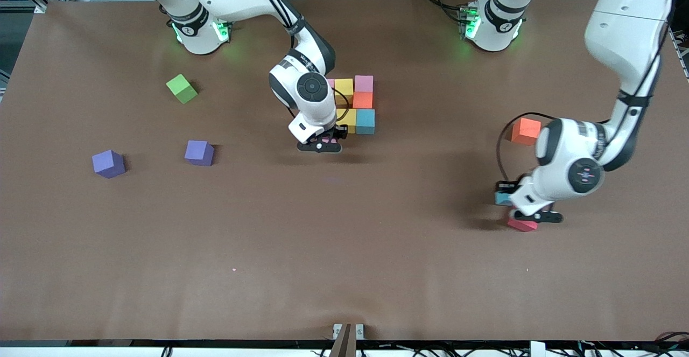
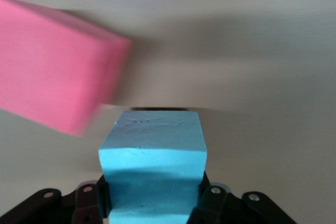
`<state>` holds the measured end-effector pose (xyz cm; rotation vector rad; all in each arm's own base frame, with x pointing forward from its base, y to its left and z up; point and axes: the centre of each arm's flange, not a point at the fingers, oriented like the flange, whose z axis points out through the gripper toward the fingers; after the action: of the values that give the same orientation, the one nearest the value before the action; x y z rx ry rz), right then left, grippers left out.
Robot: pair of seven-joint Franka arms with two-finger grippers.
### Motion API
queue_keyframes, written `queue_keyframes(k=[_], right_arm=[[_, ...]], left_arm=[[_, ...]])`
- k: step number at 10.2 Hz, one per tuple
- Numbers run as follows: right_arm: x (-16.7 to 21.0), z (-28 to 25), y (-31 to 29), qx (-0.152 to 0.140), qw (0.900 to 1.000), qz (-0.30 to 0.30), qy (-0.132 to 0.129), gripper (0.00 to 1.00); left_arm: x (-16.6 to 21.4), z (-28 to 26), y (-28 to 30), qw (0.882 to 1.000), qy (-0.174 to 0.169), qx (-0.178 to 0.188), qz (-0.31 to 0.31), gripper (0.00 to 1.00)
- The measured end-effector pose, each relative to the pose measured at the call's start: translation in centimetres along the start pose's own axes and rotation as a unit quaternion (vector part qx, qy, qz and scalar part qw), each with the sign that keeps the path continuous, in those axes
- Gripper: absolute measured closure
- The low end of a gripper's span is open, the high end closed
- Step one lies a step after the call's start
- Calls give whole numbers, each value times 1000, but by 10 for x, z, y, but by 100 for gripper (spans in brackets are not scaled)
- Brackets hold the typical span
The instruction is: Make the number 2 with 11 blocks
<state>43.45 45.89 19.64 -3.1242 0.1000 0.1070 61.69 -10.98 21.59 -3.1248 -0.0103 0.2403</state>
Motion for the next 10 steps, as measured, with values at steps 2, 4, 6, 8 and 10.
queue_keyframes(k=[2, 4, 6, 8, 10], right_arm=[[0, 0, 0, -1, 1000, -2, 1, 38], [-1, 0, 0, -2, 1000, -3, 1, 38], [-1, 0, 0, -2, 1000, -1, 1, 38], [-1, 0, -1, -3, 1000, -1, 2, 38], [-1, 1, -1, -7, 1000, -7, 5, 27]], left_arm=[[-20, -11, 77, 999, 3, -9, -36, 42], [-38, -18, 130, 997, 4, -17, -75, 42], [-55, -29, 172, 994, 6, -30, -102, 43], [-67, -36, 204, 991, 11, -34, -127, 43], [-74, -36, 220, 987, 11, -34, -155, 43]])
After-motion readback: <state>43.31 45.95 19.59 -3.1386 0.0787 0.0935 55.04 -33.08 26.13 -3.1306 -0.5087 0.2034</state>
